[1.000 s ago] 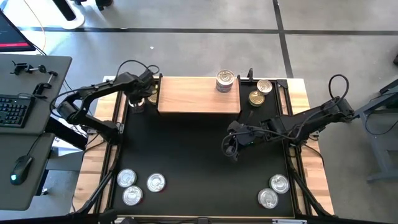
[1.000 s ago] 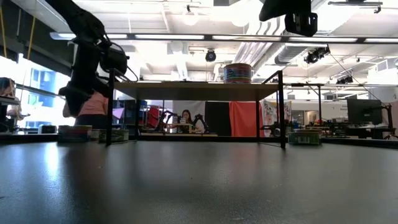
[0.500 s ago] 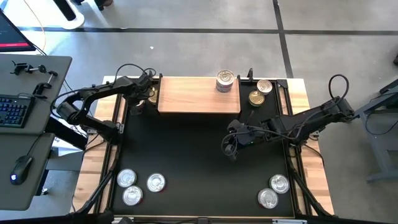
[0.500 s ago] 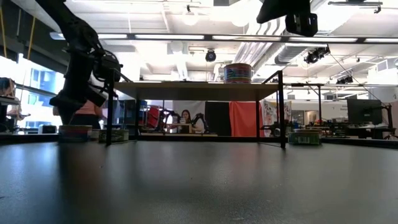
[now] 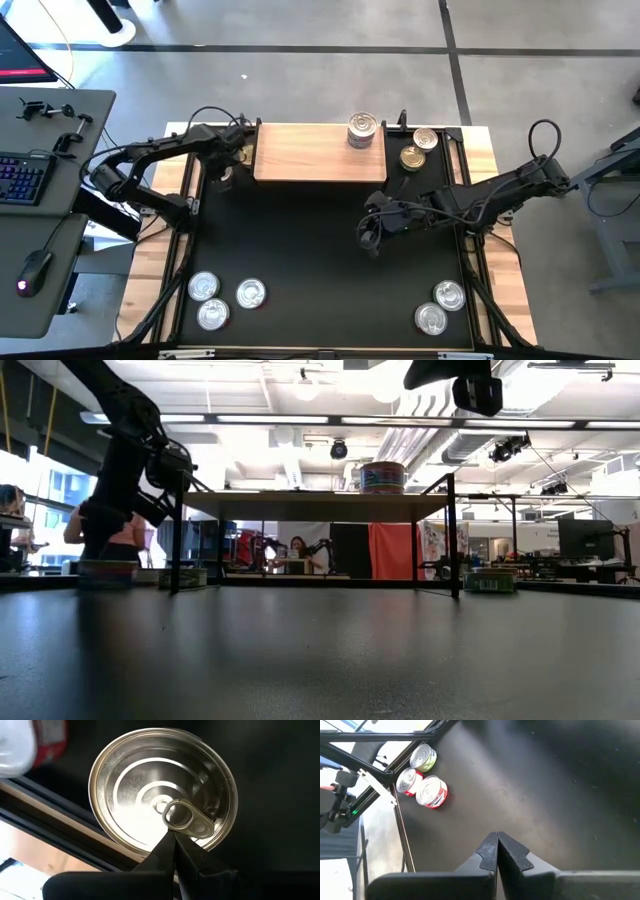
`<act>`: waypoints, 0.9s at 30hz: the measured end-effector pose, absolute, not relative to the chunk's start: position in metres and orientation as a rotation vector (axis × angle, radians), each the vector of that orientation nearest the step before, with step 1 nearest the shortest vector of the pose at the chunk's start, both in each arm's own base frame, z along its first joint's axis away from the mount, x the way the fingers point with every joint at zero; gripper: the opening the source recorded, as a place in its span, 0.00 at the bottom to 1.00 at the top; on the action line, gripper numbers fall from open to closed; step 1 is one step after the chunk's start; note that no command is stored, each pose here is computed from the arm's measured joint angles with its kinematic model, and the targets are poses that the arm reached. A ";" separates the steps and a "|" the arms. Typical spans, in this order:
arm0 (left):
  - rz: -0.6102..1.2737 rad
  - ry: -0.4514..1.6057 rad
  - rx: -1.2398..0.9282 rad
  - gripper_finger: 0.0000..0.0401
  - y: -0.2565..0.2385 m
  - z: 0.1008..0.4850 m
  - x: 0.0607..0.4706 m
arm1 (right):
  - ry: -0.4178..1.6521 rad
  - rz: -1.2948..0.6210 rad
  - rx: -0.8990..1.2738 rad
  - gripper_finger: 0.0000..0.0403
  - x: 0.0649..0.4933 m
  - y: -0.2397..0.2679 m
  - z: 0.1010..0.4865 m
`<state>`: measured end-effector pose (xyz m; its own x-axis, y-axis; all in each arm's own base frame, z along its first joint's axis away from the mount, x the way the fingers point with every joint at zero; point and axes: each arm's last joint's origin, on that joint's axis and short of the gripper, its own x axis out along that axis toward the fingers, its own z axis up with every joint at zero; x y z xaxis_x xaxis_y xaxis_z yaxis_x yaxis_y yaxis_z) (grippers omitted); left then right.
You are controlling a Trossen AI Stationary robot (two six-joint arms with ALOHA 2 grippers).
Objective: Stack canned seafood by type on shelf
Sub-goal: Stack the blue and pink tuna can on top of the blue and pink tuna can on the shelf
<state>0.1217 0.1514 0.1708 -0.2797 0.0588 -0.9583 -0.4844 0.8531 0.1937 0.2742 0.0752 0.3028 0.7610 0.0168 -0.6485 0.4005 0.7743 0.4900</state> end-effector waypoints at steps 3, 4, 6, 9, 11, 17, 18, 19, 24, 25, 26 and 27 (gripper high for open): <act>0.610 1.786 -0.400 0.00 0.149 0.171 0.121 | 0.684 -0.225 0.659 0.00 0.274 0.075 0.303; 0.632 1.781 -0.427 0.00 0.148 0.171 0.121 | 0.684 -0.225 0.658 0.00 0.274 0.075 0.303; 0.676 1.760 -0.485 0.00 0.147 0.171 0.121 | 0.684 -0.221 0.648 0.00 0.274 0.075 0.303; 0.734 1.736 -0.549 0.00 0.145 0.171 0.123 | 0.684 -0.219 0.644 0.00 0.274 0.075 0.303; 0.781 1.718 -0.591 0.00 0.143 0.171 0.125 | 0.683 -0.218 0.643 0.00 0.274 0.075 0.303; 0.862 1.652 -0.739 0.00 0.139 0.171 0.129 | 0.684 -0.209 0.620 0.00 0.274 0.075 0.303; 0.864 1.641 -0.765 0.00 0.138 0.171 0.130 | 0.684 -0.208 0.618 0.00 0.274 0.075 0.303; 0.866 1.630 -0.787 0.00 0.137 0.171 0.131 | 0.684 -0.207 0.614 0.00 0.274 0.075 0.303; 0.904 1.602 -0.857 0.00 0.131 0.171 0.137 | 0.686 -0.199 0.595 0.00 0.274 0.075 0.303; 0.915 1.606 -0.870 0.00 0.130 0.171 0.137 | 0.686 -0.199 0.595 0.00 0.274 0.075 0.303; 0.924 1.616 -0.882 0.00 0.128 0.171 0.137 | 0.686 -0.199 0.593 0.00 0.274 0.075 0.303; 0.931 1.629 -0.891 0.00 0.126 0.171 0.137 | 0.687 -0.195 0.583 0.00 0.274 0.075 0.303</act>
<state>0.1373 0.1257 0.1710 -0.2121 -0.1073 -0.9713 -0.8915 0.4285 0.1474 0.2744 0.0752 0.3030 0.7628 0.0178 -0.6464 0.3553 0.8237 0.4418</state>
